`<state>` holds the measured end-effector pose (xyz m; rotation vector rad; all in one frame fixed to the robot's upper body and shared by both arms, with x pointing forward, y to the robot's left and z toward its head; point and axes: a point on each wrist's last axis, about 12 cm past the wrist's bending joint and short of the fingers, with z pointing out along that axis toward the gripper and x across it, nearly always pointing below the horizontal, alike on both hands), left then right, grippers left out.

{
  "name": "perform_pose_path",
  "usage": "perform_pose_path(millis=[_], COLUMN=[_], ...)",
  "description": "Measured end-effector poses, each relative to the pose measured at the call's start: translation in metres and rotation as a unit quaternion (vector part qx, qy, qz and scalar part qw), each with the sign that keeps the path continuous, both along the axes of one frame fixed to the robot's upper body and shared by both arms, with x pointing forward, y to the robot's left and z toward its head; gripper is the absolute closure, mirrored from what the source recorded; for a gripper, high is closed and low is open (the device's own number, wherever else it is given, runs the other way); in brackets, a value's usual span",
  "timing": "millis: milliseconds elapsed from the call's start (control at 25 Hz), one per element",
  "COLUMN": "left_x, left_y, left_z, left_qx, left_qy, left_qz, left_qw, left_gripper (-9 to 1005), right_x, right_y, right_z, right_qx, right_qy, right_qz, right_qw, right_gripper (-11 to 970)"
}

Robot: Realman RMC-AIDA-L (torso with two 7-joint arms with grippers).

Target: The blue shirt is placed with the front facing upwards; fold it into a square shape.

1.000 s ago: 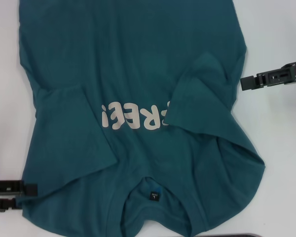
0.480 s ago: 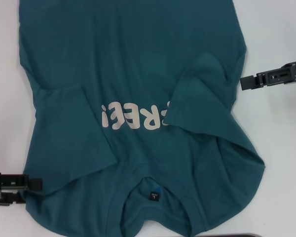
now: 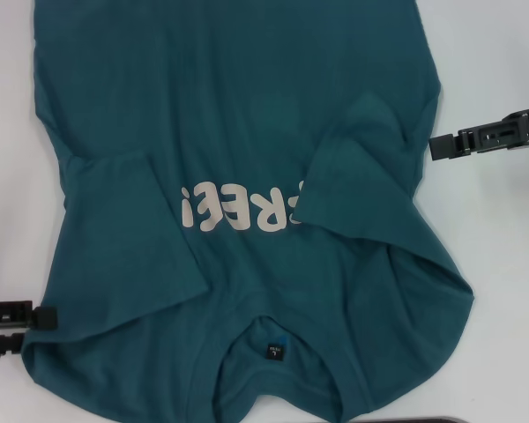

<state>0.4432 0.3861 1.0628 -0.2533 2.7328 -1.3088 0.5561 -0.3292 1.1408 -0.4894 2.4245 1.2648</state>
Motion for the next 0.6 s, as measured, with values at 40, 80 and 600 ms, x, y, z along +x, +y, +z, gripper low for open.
perform_pose_path(millis=[40, 80, 600], left_x=[-0.0002, -0.0002, -0.0002], left_y=[-0.0005, -0.0012, -0.0081], left_z=[-0.0001, -0.0001, -0.0038], left_qx=[0.0, -0.001, 0.002], left_qy=[0.001, 0.003, 0.025], left_qz=[-0.001, -0.004, -0.024], left_qw=[1.0, 1.0, 0.999], left_gripper=[216, 216, 220], right_x=[0.0, 0.0, -0.0008], right_y=[0.0, 0.0, -0.0011], right_z=[0.0, 0.0, -0.0004], right_qx=[0.0, 0.0, 0.0], right_qy=[0.0, 0.0, 0.001], right_qz=[0.0, 0.0, -0.001], right_qw=[1.0, 1.0, 1.0], right_gripper=[81, 81, 81])
